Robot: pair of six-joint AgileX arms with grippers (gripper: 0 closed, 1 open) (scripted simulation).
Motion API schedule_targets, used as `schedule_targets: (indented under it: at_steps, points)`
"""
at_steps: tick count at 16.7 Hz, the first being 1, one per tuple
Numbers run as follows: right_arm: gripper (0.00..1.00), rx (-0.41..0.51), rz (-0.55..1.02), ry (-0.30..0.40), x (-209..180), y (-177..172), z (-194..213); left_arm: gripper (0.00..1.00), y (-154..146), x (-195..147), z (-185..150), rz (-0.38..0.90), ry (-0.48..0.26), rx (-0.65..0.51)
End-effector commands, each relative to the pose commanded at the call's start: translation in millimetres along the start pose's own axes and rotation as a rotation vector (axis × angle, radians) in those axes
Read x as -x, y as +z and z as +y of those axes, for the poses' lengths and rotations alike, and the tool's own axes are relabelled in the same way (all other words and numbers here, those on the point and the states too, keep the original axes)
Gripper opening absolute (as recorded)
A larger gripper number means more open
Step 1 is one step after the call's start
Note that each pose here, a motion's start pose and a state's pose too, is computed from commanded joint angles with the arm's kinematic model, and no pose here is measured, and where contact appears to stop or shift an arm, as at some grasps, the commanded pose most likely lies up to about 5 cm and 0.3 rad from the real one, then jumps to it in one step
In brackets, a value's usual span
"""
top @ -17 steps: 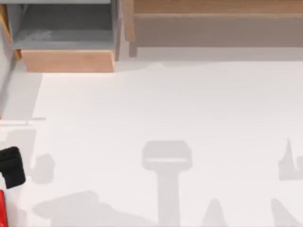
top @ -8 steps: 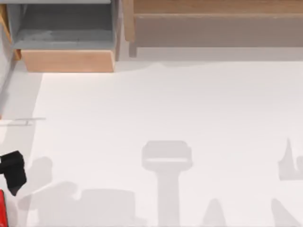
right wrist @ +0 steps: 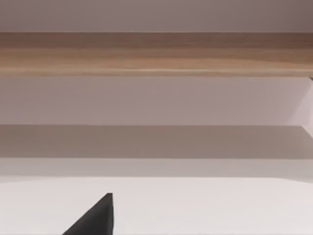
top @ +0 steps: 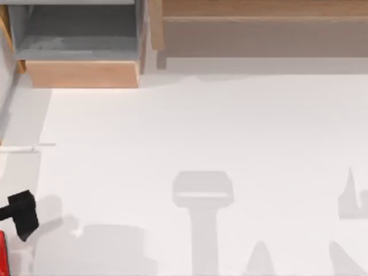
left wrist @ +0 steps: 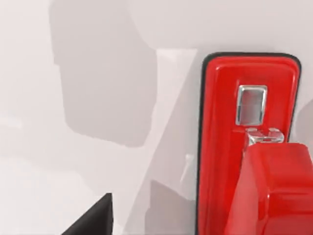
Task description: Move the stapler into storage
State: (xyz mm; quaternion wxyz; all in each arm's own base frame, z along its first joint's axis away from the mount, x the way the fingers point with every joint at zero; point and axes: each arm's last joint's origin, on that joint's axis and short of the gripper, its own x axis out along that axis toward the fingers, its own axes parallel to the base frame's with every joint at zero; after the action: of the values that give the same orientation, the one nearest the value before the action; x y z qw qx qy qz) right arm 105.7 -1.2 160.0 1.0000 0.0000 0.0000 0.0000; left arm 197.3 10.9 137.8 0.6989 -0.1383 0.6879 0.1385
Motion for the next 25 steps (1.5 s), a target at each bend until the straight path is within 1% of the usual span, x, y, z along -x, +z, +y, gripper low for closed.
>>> schedule_targets:
  at_steps: [3,7,20,21,25]
  points:
    - [1.00,0.000,0.000,0.000,0,0,0,1.00,-2,-18,1,0.010,0.004,0.001]
    - [1.00,0.000,0.000,0.000,0,0,0,1.00,-3,-20,1,0.016,0.006,0.001]
    - [1.00,0.000,0.000,0.000,0,0,0,0.02,-3,-20,1,0.016,0.006,0.001]
    - [1.00,0.000,0.000,0.000,0,0,0,0.00,-3,-20,1,0.016,0.006,0.001]
    - [1.00,0.000,0.000,0.000,0,0,0,0.00,-3,-20,1,0.016,0.006,0.001]
